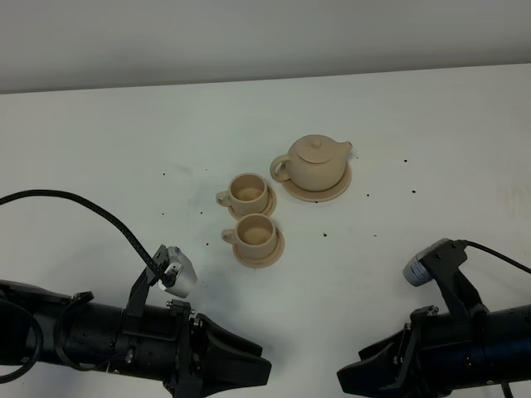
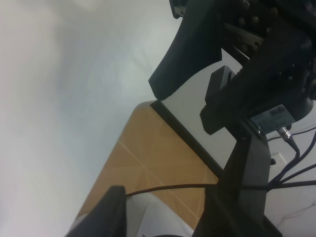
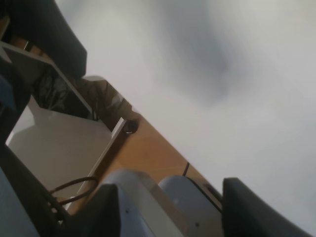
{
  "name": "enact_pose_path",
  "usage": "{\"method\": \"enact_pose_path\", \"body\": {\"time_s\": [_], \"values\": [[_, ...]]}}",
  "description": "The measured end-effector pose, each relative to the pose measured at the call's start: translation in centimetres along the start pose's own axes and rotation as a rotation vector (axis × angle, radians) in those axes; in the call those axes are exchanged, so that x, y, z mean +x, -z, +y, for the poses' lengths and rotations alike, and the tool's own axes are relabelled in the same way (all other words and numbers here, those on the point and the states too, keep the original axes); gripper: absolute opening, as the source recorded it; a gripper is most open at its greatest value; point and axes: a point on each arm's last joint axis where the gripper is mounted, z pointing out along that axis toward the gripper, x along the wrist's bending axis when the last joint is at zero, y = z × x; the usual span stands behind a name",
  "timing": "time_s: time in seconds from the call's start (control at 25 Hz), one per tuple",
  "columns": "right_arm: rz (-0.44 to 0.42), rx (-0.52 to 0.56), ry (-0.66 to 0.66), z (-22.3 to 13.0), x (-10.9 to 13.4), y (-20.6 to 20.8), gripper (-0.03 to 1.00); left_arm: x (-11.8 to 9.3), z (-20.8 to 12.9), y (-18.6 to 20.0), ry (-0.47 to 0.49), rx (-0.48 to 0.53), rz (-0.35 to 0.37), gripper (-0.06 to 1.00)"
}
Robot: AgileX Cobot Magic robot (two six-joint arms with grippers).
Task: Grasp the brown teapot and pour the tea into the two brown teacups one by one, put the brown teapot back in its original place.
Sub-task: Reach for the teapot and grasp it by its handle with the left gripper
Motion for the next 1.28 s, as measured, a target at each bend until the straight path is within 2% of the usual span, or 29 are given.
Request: {"method": "enact_pose_path", "body": {"time_s": [0.6,0.8,0.92,1.08,1.28], "values": [[-0.005,-0.001,0.0,0.0,0.0,0.0,0.49,0.0,0.2,0.0,0.013,-0.021,0.005,0.41],[-0.097,-0.022,0.013,1.0,-0.7,0.1,0.49,0.4,0.8,0.0,0.038,-0.074,0.036,0.41],[-0.132,-0.01,0.028,2.1,-0.8,0.2,0.49,0.8,2.1,0.0,0.012,-0.097,0.069,0.41],[-0.178,0.06,0.059,3.7,-0.6,0.7,0.49,0.9,4.5,0.2,-0.029,-0.14,0.071,0.41],[-0.318,0.171,0.065,5.0,-0.2,2.8,0.49,0.8,7.2,0.4,-0.051,-0.183,0.066,0.41]]}}
